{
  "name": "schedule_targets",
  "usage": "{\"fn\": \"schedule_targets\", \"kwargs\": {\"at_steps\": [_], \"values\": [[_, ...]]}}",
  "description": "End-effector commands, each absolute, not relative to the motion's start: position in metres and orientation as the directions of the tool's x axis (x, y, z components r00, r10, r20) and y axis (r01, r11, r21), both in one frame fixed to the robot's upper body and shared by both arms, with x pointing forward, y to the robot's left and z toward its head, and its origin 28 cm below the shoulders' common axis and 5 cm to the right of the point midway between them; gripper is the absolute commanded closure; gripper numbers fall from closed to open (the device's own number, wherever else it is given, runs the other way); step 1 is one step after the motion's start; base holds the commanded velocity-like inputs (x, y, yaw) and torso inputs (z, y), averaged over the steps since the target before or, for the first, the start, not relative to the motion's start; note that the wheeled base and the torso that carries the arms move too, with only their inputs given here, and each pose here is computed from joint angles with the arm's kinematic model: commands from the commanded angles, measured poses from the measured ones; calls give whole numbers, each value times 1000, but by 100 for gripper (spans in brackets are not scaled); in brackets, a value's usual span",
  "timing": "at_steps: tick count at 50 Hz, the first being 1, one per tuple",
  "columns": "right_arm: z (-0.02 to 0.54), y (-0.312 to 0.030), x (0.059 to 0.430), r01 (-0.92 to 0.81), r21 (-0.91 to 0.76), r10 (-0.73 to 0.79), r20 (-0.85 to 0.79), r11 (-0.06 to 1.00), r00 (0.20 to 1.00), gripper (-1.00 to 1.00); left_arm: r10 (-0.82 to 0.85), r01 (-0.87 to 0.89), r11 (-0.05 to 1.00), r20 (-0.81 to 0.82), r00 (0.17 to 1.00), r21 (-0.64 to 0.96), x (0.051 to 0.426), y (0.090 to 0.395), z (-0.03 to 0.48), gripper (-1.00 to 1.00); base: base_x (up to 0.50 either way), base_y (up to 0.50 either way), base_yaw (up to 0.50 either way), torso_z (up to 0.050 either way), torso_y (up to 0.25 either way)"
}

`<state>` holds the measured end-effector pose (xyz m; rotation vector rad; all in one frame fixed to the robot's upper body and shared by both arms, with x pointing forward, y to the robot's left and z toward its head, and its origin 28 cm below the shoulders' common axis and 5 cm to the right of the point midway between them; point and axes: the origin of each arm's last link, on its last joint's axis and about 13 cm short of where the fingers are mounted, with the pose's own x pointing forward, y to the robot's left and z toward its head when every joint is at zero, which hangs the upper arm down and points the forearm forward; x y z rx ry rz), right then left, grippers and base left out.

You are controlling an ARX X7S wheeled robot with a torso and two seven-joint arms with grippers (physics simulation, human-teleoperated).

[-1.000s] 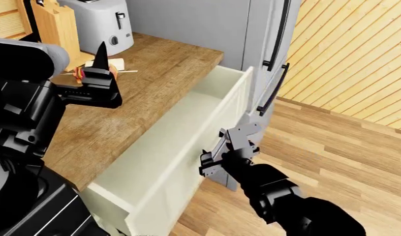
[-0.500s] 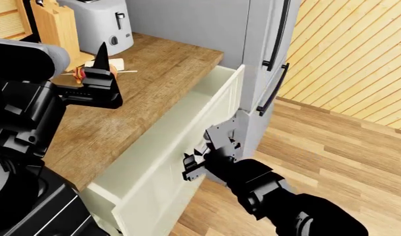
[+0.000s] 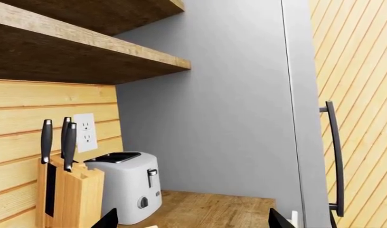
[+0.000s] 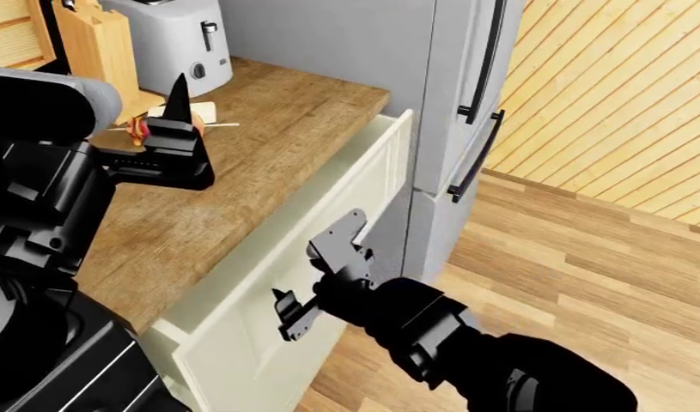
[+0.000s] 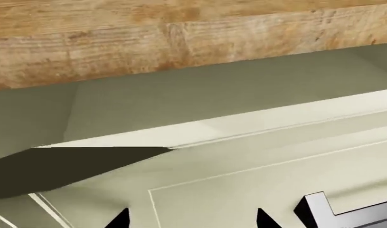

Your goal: Close the left drawer.

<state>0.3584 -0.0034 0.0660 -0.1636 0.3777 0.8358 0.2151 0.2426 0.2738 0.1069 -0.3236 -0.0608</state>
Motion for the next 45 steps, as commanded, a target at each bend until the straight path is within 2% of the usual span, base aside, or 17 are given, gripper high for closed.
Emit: {"fn": "schedule_targets", "kwargs": {"at_steps": [1,5,6,10,34,45], "values": [[79,13,360,-780,43,752,-305,624,585,-100,-79,44,992,313,946,116,215,242,273,-100,0,0,0,0,0],[82,10,365,-764,43,741,-285,644,609,-100,-79,43,992,314,946,118,215,242,273,-100,0,0,0,0,0],[88,0,374,-718,16,701,-236,696,673,-100,-77,41,992,313,947,120,215,242,272,-100,0,0,0,0,0],[103,-14,377,-678,-7,664,-197,735,721,-100,-78,41,992,314,946,122,215,241,272,-100,0,0,0,0,3],[209,-73,325,-507,-147,516,32,849,856,-100,-84,48,992,317,945,120,214,240,274,-100,0,0,0,0,0],[245,-98,299,-412,-182,435,118,893,892,-100,-89,55,992,317,944,116,215,239,273,-100,0,0,0,0,0]]}}
